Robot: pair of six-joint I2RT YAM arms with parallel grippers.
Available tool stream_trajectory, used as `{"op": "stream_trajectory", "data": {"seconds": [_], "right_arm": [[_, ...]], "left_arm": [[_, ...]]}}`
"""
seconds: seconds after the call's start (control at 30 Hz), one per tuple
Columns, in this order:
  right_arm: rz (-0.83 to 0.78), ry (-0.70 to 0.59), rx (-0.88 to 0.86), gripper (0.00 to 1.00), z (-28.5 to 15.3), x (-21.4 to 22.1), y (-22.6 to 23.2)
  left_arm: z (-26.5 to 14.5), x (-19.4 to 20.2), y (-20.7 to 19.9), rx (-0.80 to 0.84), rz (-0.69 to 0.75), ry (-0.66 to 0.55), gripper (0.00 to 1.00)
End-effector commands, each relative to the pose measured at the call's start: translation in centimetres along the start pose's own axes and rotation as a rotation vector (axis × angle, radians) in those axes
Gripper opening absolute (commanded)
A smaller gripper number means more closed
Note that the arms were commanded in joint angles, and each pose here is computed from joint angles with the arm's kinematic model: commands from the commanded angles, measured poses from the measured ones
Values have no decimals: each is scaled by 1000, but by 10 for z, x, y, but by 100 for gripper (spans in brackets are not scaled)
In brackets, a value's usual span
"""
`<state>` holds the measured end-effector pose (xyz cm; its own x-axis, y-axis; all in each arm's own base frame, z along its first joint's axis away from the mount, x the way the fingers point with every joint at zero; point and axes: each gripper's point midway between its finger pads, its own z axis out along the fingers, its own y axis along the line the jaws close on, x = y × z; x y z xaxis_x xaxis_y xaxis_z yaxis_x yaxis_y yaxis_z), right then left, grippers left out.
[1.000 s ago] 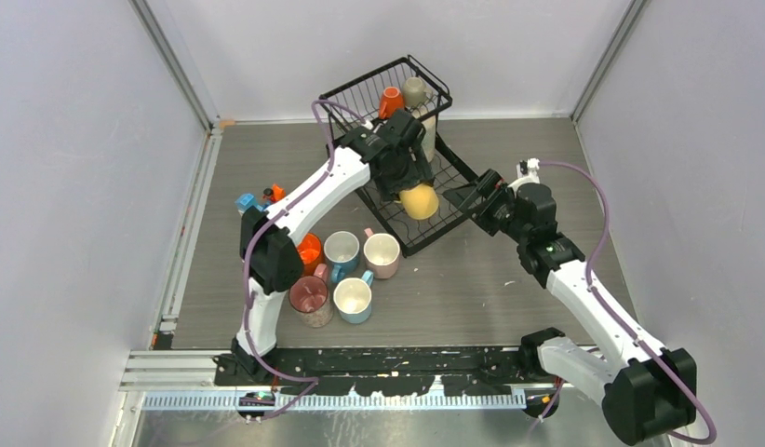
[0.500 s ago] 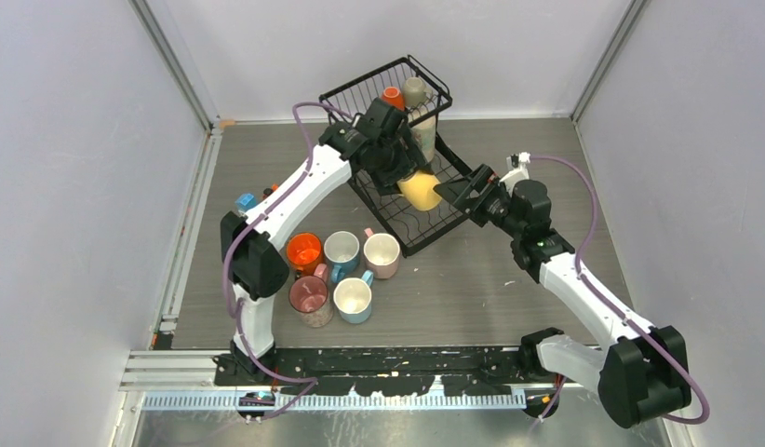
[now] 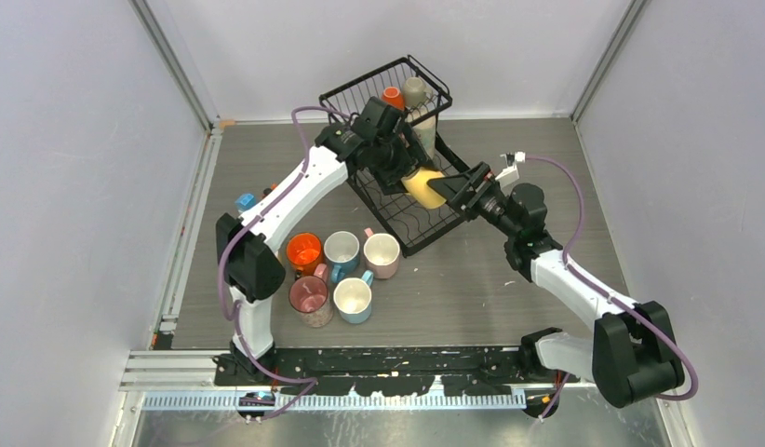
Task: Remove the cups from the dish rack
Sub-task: Place the cup at the center of the board.
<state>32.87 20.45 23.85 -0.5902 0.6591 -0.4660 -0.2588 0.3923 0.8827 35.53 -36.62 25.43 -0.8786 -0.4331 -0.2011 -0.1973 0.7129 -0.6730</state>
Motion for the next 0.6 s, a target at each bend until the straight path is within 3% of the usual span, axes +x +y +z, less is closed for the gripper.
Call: {"op": "stream_trajectory", "data": {"seconds": [0.0, 0.33, 0.57], "right_arm": [[-33, -54, -191, 100, -2, -14, 45], [-19, -75, -315, 100, -10, -20, 73], [-7, -86, -386, 92, -16, -23, 92]], "left_arm": [[-47, -8, -50, 214, -9, -28, 0], [-55, -7, -60, 291, -64, 7, 0], [-57, -4, -66, 331, -99, 43, 0]]}}
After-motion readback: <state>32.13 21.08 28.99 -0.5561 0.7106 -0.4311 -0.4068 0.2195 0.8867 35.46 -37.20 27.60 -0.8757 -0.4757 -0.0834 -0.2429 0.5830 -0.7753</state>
